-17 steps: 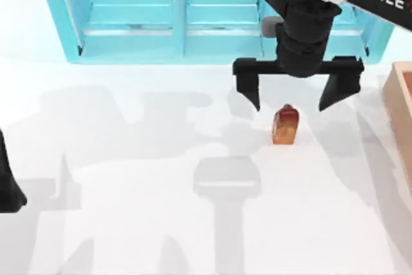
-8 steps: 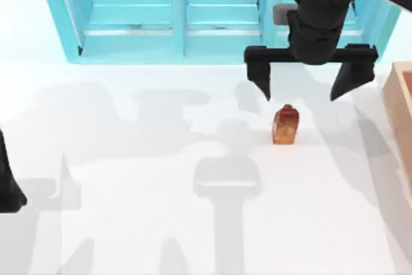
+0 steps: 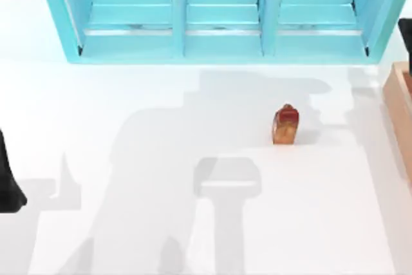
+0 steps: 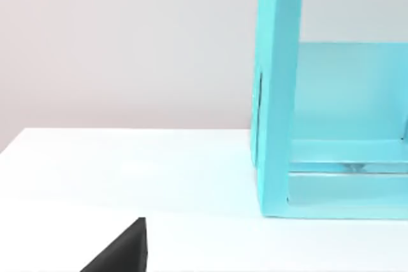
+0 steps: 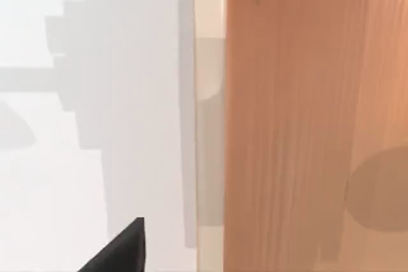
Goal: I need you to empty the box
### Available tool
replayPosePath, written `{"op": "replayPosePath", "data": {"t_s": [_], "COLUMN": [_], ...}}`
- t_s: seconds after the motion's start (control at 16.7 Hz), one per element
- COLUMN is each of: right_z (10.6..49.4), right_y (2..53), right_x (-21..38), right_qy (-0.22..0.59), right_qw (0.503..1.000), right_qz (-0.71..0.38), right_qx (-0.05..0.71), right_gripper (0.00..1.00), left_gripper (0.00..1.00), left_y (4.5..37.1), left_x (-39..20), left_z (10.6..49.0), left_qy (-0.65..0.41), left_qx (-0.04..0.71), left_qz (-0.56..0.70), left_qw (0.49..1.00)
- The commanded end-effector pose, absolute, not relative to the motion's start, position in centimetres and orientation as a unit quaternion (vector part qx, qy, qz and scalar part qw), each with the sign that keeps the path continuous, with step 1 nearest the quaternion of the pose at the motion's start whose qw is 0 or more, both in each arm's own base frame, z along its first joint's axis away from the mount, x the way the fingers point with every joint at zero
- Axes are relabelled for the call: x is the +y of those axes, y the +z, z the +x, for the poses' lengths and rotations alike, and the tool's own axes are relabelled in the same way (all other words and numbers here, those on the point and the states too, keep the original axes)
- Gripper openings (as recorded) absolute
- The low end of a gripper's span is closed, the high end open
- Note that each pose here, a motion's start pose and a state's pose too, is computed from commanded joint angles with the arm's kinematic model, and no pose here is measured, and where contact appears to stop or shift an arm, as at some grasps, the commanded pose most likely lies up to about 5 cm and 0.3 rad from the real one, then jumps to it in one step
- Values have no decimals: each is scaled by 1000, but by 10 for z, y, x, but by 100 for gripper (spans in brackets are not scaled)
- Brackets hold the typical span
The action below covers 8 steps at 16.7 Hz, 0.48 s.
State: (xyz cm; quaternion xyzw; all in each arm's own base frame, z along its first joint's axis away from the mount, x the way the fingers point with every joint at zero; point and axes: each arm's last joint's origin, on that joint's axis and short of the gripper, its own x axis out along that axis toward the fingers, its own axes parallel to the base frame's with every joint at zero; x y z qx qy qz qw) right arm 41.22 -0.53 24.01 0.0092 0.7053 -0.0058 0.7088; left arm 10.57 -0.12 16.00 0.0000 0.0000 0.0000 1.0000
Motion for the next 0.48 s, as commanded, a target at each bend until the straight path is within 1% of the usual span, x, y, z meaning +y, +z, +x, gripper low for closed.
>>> {"op": "replayPosePath", "data": {"t_s": [0.12,0.24,0.36,0.48], "right_z": [397,379,364,358], "right_y": [249,255,258,259], "right_x": [-60,-101,-125,-134], "right_qy": [-3,-2,-3,-3], "right_qw": [711,711,709,707], "right_qz": [7,5,5,4], "right_qx": [703,703,706,707], "right_gripper": [100,100,100,100], "left_gripper": [100,100,100,100], "left_y": [160,160,160,160], "left_x": [-1,-1,-1,-1], "left_z": [106,106,106,106], "left_qy": [0,0,0,0], "left_qx": [0,0,0,0], "left_qz": [0,0,0,0], "left_qw": [1000,1000,1000,1000]}}
